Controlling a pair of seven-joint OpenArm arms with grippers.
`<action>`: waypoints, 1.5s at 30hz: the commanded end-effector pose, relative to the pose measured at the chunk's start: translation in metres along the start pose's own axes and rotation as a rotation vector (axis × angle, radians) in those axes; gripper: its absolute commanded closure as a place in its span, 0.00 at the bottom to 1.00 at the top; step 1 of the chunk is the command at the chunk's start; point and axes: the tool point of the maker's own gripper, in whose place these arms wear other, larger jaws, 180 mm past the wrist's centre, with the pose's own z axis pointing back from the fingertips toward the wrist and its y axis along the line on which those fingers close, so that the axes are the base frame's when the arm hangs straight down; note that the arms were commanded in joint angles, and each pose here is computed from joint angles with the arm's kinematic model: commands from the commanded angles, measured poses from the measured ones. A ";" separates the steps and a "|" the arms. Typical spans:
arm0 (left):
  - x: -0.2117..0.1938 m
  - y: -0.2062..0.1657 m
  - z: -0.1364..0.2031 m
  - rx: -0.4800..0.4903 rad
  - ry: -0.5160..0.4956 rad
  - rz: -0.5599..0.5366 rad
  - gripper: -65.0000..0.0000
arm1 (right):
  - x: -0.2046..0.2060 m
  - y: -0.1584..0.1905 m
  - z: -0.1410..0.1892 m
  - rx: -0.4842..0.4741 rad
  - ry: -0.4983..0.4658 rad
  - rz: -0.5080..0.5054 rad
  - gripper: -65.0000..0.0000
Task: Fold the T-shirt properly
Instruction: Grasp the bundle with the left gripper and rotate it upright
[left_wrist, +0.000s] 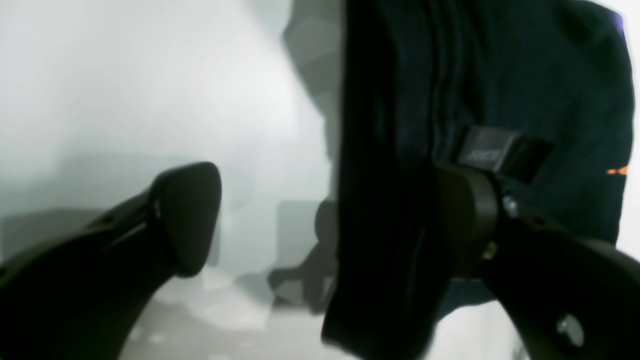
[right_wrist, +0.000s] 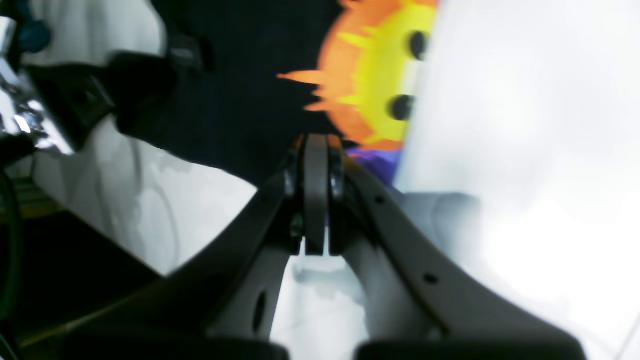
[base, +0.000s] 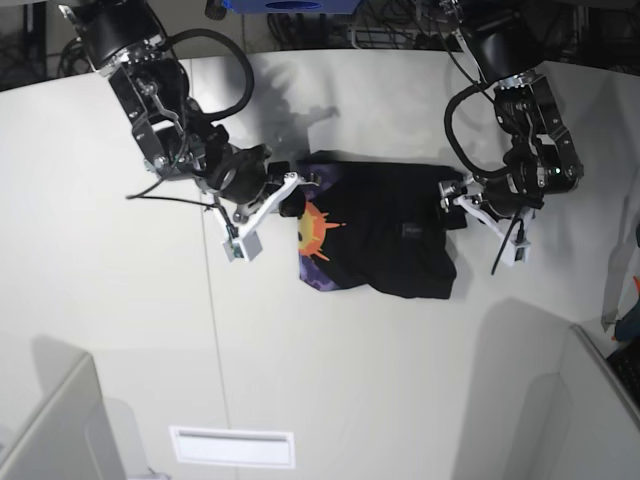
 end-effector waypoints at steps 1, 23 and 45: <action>0.002 -0.003 -0.001 -0.009 0.005 -0.004 0.08 | 0.012 0.009 0.005 0.028 -0.042 0.012 1.00; -0.008 -0.031 -0.018 0.049 0.386 -0.943 1.00 | 0.005 -0.075 0.044 -0.157 -0.170 -0.183 1.00; -0.020 -0.151 -0.063 0.036 0.249 -1.714 1.00 | -0.014 -0.137 0.080 -0.316 -0.210 -0.318 1.00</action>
